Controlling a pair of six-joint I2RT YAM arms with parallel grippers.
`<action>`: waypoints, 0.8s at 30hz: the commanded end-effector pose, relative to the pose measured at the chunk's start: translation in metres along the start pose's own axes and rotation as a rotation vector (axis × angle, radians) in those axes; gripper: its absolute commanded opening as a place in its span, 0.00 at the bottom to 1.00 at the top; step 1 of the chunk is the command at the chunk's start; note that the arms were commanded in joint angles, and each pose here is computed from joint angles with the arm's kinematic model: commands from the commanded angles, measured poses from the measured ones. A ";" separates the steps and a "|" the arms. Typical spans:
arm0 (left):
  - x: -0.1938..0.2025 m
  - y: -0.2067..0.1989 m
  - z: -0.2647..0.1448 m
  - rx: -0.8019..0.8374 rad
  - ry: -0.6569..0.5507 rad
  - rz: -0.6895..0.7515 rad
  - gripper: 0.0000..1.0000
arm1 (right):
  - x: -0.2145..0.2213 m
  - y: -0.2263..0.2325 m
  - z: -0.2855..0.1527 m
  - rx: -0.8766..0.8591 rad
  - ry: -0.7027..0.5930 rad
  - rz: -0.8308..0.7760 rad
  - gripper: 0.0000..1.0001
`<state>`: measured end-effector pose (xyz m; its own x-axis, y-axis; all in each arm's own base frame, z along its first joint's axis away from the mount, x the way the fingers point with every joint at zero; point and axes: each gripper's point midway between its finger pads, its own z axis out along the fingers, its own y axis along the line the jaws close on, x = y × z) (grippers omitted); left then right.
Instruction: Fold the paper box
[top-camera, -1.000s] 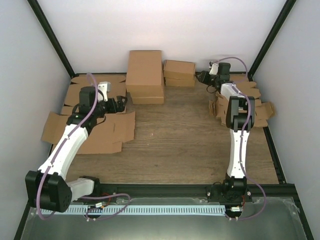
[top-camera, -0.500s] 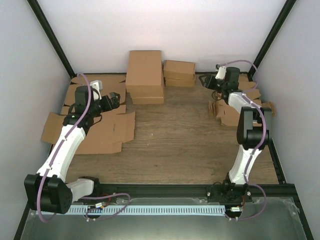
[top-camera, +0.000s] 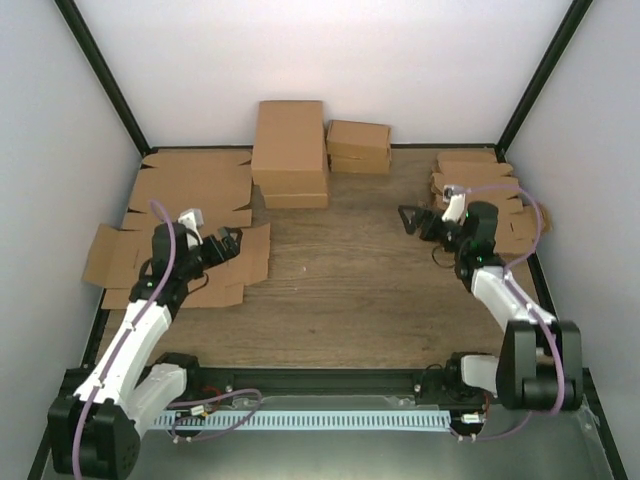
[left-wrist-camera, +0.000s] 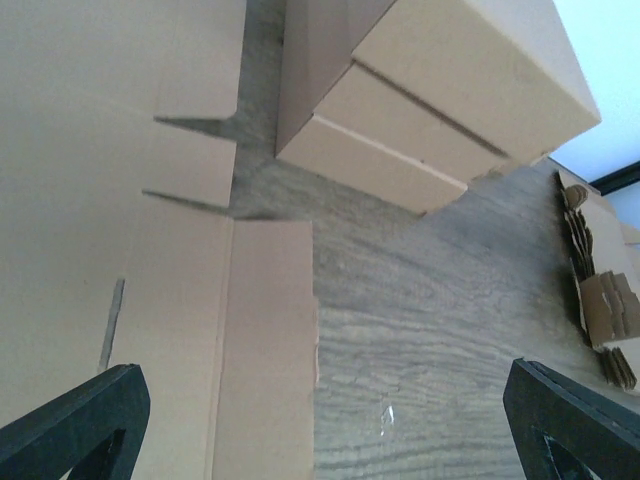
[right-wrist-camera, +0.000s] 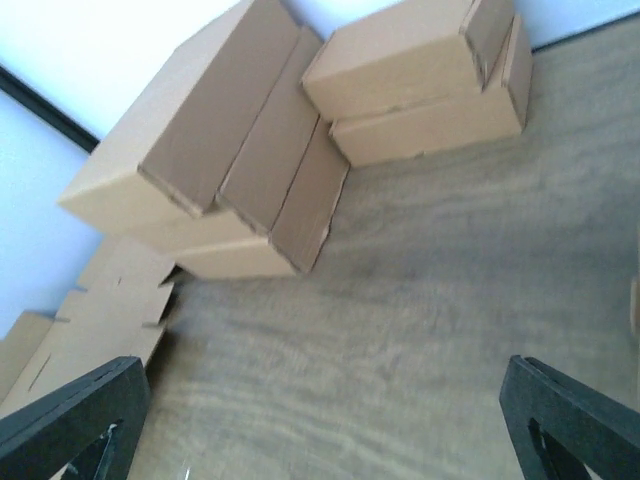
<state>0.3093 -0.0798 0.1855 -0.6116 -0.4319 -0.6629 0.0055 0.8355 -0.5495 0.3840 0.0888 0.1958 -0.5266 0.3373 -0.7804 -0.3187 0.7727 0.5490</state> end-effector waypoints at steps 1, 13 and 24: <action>0.014 -0.002 -0.001 0.083 -0.036 -0.051 1.00 | 0.025 0.014 -0.028 -0.032 -0.033 -0.017 1.00; 0.052 0.041 -0.006 0.032 -0.160 0.035 1.00 | 0.093 0.001 -0.083 0.042 -0.144 -0.018 1.00; 0.059 0.041 -0.016 0.067 -0.209 0.094 1.00 | 0.094 0.003 -0.091 0.037 -0.196 -0.018 1.00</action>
<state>0.2601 -0.0667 0.1254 -0.4732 -0.4319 -0.7678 0.0784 0.8474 -0.5251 0.2625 0.0751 0.1478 -0.3782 0.4086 -0.8307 -0.2974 0.7961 0.5270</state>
